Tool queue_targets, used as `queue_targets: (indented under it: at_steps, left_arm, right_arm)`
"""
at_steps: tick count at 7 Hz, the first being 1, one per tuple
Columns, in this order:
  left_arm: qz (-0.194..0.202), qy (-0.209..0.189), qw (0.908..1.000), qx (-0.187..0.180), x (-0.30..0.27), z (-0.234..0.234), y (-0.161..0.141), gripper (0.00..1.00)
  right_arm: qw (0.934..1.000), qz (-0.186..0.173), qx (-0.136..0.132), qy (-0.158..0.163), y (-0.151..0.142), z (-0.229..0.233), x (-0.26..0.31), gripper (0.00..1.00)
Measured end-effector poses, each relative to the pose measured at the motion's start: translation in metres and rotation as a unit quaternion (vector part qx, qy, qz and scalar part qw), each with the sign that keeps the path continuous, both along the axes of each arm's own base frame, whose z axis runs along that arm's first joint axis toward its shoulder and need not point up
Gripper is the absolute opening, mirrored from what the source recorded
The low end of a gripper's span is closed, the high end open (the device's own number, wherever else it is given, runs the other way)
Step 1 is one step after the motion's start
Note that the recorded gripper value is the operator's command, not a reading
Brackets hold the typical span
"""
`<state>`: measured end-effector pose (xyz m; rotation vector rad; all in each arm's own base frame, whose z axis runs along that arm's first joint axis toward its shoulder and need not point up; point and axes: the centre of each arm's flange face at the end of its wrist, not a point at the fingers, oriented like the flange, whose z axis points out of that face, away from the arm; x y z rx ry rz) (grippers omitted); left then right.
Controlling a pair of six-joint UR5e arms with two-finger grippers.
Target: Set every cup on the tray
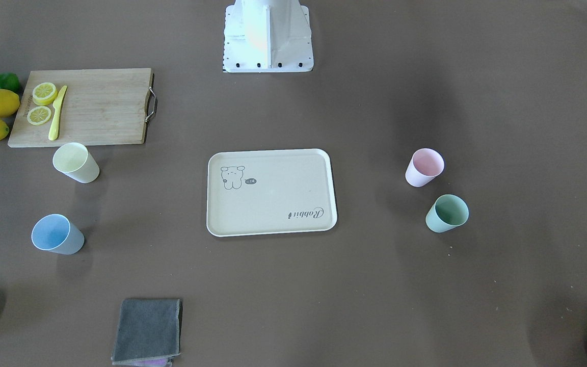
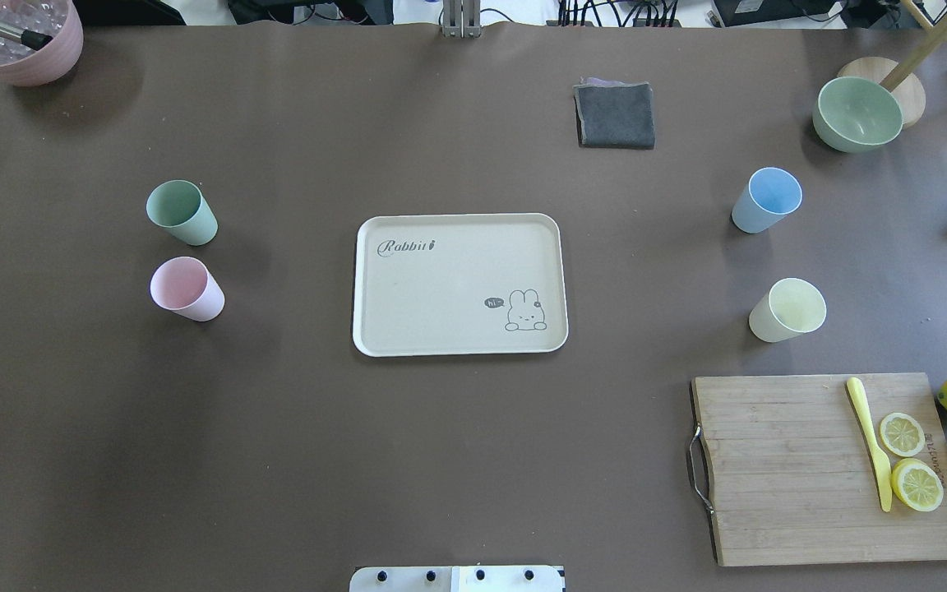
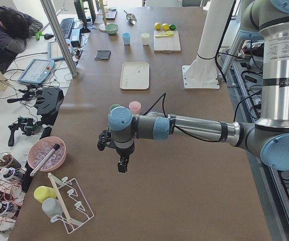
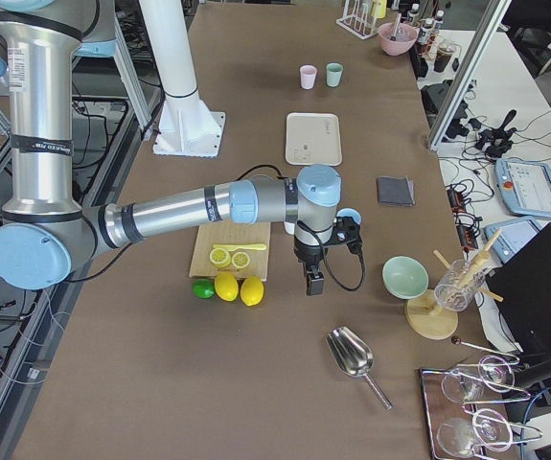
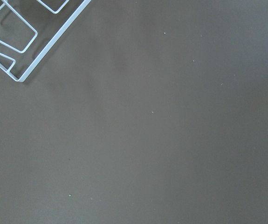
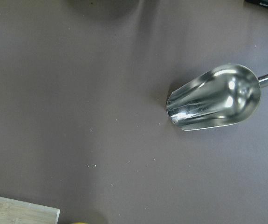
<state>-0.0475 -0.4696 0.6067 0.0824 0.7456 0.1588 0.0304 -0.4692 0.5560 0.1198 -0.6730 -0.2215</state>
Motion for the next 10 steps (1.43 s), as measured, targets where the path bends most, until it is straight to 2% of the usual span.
queue_targets:
  at_steps: [2,5,6,8,10]
  left_arm:
    - [0.001,0.002,0.9999,0.017,0.001,-0.009,-0.002,0.98]
    - [0.0,0.003,0.998,0.064,0.002,-0.047,-0.009,0.98]
    - [-0.001,0.004,0.9964,0.085,0.002,-0.066,-0.016,0.98]
    - [-0.002,0.004,0.9919,0.127,0.003,-0.094,-0.041,0.98]
    - [-0.002,0.009,0.9861,0.166,0.006,-0.113,-0.085,0.98]
  right_arm:
    - [0.9995,0.002,0.032,-0.001,-0.007,-0.01,0.0,1.0]
    - [0.9988,0.018,0.045,0.004,-0.013,-0.02,0.009,1.0]
    - [0.9982,0.039,0.046,0.003,-0.019,-0.029,0.02,1.0]
    - [0.9948,0.09,0.048,-0.002,-0.034,-0.05,0.046,1.0]
    - [0.9943,0.097,0.044,-0.006,-0.034,-0.047,0.053,1.0]
